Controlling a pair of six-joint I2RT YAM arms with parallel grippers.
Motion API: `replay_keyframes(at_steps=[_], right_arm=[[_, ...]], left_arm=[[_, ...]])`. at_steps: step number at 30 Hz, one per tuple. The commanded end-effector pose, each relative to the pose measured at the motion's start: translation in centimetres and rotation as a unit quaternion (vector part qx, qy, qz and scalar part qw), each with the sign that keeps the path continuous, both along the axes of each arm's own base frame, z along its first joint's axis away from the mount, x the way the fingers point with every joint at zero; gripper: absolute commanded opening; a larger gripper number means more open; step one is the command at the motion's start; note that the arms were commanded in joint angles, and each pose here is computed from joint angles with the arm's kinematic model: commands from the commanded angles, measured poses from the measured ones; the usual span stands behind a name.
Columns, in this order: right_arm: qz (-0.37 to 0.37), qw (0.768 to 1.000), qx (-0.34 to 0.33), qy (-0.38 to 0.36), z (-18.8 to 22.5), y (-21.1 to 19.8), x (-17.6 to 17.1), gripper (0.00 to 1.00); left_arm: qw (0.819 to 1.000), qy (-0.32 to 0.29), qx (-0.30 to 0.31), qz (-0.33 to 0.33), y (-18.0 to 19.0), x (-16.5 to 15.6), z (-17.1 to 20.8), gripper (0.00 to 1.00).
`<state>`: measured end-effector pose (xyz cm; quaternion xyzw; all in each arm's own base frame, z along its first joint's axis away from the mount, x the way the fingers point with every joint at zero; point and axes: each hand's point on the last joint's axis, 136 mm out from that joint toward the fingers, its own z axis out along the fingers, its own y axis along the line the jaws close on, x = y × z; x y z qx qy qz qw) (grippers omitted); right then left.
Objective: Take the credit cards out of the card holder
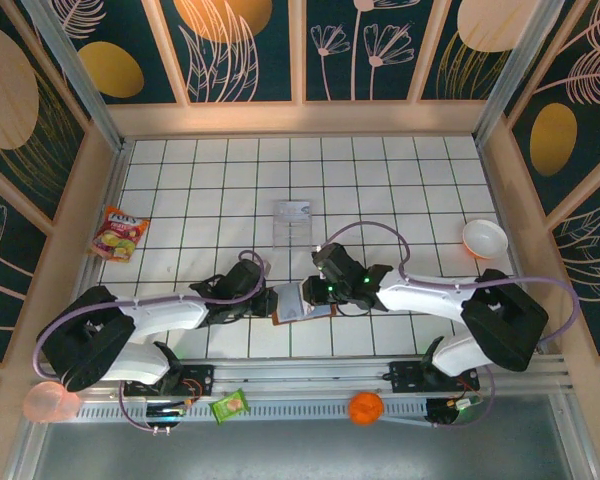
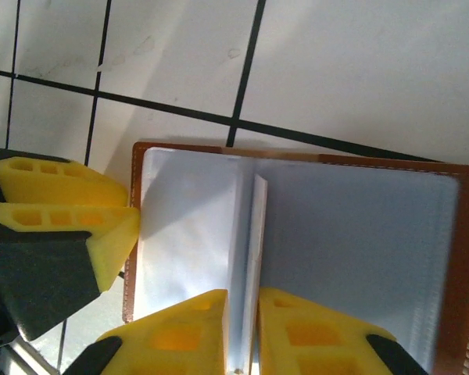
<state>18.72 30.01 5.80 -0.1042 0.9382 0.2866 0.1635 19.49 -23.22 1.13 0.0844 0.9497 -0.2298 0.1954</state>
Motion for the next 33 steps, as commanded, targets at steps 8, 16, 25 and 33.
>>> replay_keyframes(at_steps=[8, 16, 25, 33], right_arm=[[0.005, 1.000, -0.008, -0.023, 0.6, -1.5, 2.0, 0.00], [0.122, 0.967, 0.004, -0.224, 11.4, -0.4, 5.8, 0.00], [0.279, 0.878, -0.161, -0.354, 12.6, 2.8, 12.5, 0.00], [0.368, 0.820, -0.227, -0.374, 12.5, 4.0, 17.3, 0.00]], left_arm=[[1.000, 0.009, 0.002, -0.021, -1.4, 0.4, -0.6, 0.29], [1.000, -0.007, -0.016, -0.016, -1.6, 2.4, 0.6, 0.34], [0.998, -0.029, -0.053, 0.022, -0.5, 3.3, 4.0, 0.64], [0.997, -0.011, -0.060, 0.036, 0.8, 1.7, 4.1, 0.99]])
